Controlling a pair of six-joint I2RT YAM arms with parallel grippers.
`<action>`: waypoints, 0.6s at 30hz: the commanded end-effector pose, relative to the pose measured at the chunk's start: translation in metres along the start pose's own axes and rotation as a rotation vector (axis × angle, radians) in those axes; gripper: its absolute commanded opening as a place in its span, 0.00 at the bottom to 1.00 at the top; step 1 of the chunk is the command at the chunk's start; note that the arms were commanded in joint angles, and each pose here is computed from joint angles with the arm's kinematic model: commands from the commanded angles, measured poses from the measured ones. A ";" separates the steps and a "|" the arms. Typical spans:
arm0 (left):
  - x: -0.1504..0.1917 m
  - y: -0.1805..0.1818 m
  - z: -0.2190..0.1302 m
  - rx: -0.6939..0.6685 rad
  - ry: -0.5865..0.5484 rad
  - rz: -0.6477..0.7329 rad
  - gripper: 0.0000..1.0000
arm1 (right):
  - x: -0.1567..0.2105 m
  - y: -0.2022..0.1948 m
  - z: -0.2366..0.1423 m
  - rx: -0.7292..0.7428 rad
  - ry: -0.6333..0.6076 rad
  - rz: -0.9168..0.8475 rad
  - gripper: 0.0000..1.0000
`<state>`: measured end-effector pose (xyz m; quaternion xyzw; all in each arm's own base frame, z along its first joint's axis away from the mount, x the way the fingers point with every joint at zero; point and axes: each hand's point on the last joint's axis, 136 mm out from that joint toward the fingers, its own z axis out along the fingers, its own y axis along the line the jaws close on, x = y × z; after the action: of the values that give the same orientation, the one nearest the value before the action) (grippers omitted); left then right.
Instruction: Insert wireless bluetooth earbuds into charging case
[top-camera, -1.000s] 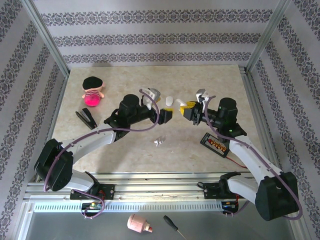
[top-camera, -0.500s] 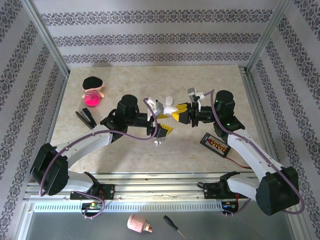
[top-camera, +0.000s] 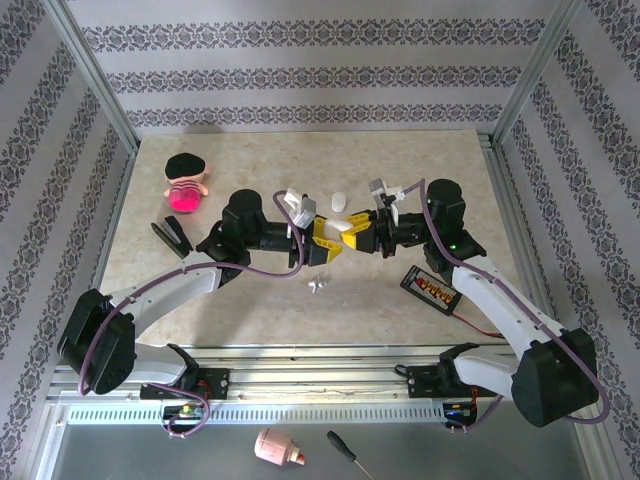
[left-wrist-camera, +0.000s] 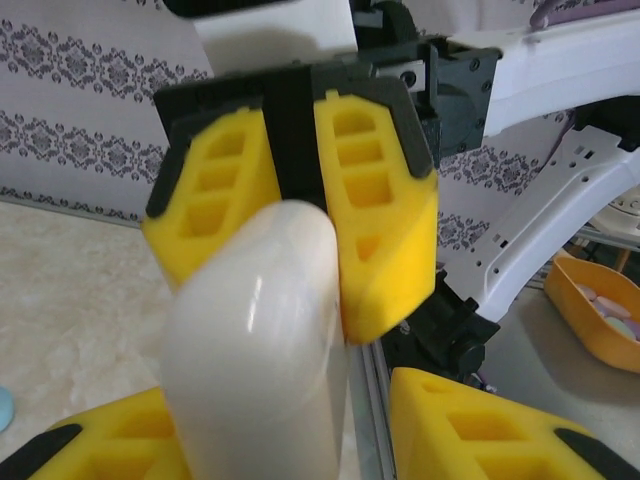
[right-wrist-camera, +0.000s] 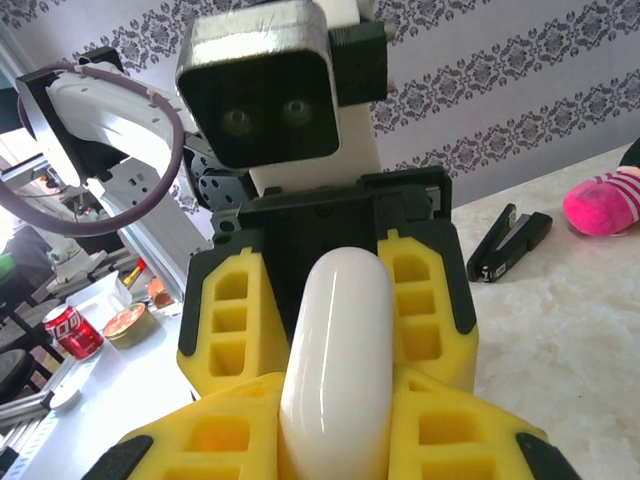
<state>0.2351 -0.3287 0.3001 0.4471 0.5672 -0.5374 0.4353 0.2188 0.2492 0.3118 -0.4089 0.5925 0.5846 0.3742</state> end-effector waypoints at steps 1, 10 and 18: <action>-0.019 -0.010 -0.002 0.053 -0.065 0.056 0.39 | -0.006 0.004 0.002 -0.022 0.003 -0.049 0.09; -0.024 -0.012 -0.001 0.087 -0.091 0.048 0.29 | -0.002 0.001 0.002 -0.012 0.016 -0.048 0.08; -0.021 -0.014 -0.001 0.097 -0.082 0.050 0.32 | 0.010 -0.003 0.006 0.038 0.076 -0.054 0.08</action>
<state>0.2364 -0.3304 0.3018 0.4308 0.5631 -0.5660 0.4208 0.2173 0.2516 0.3129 -0.4342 0.5923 0.5612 0.3818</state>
